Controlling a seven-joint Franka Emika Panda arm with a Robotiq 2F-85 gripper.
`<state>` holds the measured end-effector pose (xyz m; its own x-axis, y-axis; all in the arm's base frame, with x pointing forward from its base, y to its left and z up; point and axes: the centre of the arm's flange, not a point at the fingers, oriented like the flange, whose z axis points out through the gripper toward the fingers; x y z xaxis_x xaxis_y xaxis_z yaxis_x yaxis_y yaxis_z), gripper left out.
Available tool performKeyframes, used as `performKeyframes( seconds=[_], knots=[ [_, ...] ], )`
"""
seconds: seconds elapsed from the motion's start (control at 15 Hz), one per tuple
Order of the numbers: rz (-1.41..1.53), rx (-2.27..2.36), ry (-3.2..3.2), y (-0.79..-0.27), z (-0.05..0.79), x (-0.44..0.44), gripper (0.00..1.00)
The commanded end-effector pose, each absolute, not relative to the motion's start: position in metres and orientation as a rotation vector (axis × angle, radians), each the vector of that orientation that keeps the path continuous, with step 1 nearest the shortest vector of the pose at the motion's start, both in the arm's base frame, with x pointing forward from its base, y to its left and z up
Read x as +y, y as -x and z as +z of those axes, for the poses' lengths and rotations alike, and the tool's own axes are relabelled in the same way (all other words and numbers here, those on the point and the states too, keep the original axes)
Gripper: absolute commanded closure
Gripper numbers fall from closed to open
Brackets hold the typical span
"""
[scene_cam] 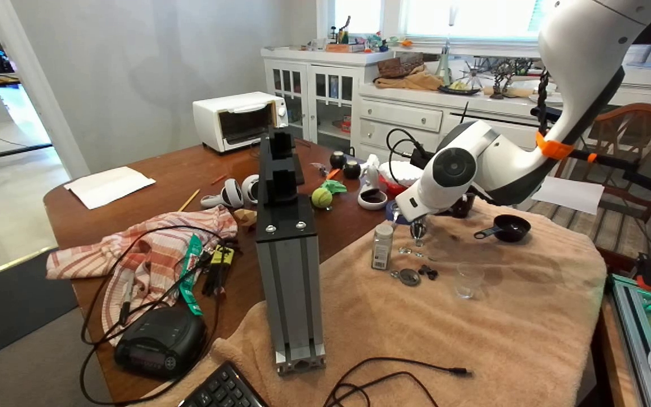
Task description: Transfer a spoonful of contents from the table to the glass cup
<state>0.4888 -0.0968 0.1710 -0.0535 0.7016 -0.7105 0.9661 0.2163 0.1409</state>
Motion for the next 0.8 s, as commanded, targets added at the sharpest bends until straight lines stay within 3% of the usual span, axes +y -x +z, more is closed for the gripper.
performKeyframes(
  seconds=[0.0,0.73],
  knots=[
    [-0.497,1.867,-1.571,-0.480,0.173,-0.096,0.98],
    [-0.440,1.913,-1.573,-0.460,0.181,-0.071,0.98]
  ],
)
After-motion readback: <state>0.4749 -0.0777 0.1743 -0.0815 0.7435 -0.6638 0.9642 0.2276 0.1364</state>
